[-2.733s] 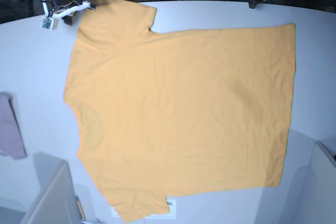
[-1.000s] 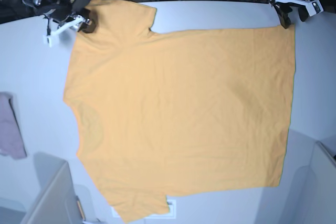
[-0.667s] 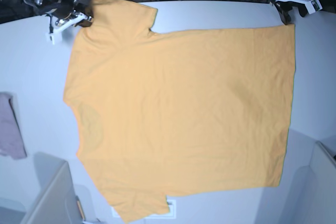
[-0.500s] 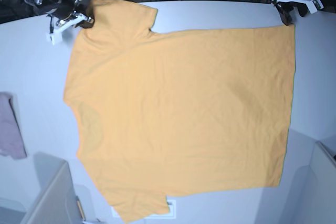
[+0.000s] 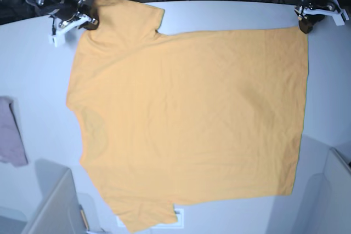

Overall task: Fold the T-shirt properly
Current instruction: 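Close both grippers on the shirt's shoulder edges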

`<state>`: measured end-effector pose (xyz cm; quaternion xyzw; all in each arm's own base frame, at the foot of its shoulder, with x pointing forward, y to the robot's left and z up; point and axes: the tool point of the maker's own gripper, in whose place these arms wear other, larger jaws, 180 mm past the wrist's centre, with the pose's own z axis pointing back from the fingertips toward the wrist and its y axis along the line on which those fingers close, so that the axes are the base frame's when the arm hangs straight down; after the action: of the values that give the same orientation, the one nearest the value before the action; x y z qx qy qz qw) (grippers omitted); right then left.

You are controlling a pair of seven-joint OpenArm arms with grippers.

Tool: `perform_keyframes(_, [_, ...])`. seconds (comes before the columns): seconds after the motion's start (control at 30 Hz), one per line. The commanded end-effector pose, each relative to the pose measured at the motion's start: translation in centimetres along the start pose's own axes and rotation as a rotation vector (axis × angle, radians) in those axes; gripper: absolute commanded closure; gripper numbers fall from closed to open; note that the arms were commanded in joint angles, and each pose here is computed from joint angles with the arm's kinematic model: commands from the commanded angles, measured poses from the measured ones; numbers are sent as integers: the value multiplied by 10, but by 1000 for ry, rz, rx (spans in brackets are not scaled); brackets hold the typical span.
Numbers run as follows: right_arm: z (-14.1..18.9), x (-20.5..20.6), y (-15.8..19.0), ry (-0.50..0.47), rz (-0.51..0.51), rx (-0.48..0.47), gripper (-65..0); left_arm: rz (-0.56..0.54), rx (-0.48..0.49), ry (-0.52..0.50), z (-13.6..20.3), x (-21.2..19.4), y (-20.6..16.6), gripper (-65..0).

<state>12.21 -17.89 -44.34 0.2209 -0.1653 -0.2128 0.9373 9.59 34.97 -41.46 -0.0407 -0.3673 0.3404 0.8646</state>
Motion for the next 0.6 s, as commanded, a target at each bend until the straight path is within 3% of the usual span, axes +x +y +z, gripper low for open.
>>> perform_keyframes(0.0, [2, -3, -7, 17, 10, -34, 0, -20, -28, -6, 2, 6, -5, -426])
perform_keyframes(0.17, [2, -3, -6, 15, 9, -32, 0, -36, -114, 25, -6, 1, -22, -425])
perform_keyframes(0.57, [2, -3, -7, 15, 8, -34, 0, 51, -126, 7, -19, -7, -31, -423])
